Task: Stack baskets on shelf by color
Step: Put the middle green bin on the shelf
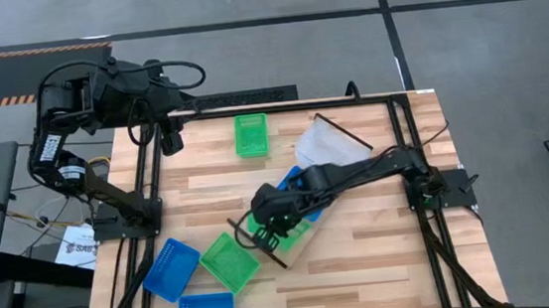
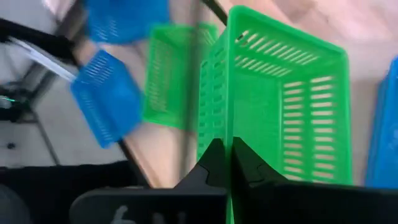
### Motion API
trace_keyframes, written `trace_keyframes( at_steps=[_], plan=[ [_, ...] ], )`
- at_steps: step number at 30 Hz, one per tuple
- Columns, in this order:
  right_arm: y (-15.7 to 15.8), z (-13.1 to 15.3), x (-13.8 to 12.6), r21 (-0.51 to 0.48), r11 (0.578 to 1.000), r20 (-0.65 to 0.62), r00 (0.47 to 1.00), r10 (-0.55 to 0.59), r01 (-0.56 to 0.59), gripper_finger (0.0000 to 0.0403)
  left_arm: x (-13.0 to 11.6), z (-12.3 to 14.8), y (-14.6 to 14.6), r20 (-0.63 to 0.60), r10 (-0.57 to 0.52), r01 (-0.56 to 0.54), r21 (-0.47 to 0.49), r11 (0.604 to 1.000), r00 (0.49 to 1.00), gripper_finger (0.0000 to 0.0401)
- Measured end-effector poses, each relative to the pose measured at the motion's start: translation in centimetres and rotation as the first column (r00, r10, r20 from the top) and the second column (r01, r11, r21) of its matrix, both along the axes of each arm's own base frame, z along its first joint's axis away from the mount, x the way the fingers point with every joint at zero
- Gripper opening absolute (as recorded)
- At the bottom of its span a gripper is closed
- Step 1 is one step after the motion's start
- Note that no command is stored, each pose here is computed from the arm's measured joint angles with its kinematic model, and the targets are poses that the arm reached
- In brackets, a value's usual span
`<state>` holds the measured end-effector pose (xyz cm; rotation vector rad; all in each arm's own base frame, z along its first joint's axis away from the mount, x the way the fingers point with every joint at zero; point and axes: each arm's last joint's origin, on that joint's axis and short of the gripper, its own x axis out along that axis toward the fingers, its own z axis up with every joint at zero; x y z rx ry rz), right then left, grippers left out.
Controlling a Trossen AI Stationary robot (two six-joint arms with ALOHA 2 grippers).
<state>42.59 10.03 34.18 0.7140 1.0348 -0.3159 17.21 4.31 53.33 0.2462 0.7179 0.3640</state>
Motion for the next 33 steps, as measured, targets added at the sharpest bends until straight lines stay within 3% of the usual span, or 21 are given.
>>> trace_keyframes(
  at_steps=[2, 7, 24, 33],
  plan=[
    [0.3, -1.1, 0.1, -0.021, 1.0, -0.054, 0.999, 0.006, -0.007, 0.0006, 0.0, 0.0, 0.0, 0.003, 0.004, -0.004, -0.005, 1.0, 1.0, 0.0168],
    [0.8, -2.7, 1.3, -0.031, 0.999, -0.055, 0.998, 0.036, -0.037, 0.0007, 0.0, 0.1, 0.0, 0.017, 0.01, -0.01, -0.009, 1.0, 1.0, 0.0168],
    [1.2, -3.2, 1.3, -0.096, 0.995, -0.054, 0.998, 0.016, -0.022, 0.001, 0.2, 0.2, 0.0, 0.048, 0.033, -0.031, -0.033, 0.999, 0.998, 0.0168],
    [1.1, -3.2, 1.3, -0.098, 0.995, -0.059, 0.998, 0.014, -0.02, 0.0044, 0.2, 0.2, 0.0, 0.048, 0.033, -0.032, -0.033, 0.999, 0.998, 0.0168]
  ],
)
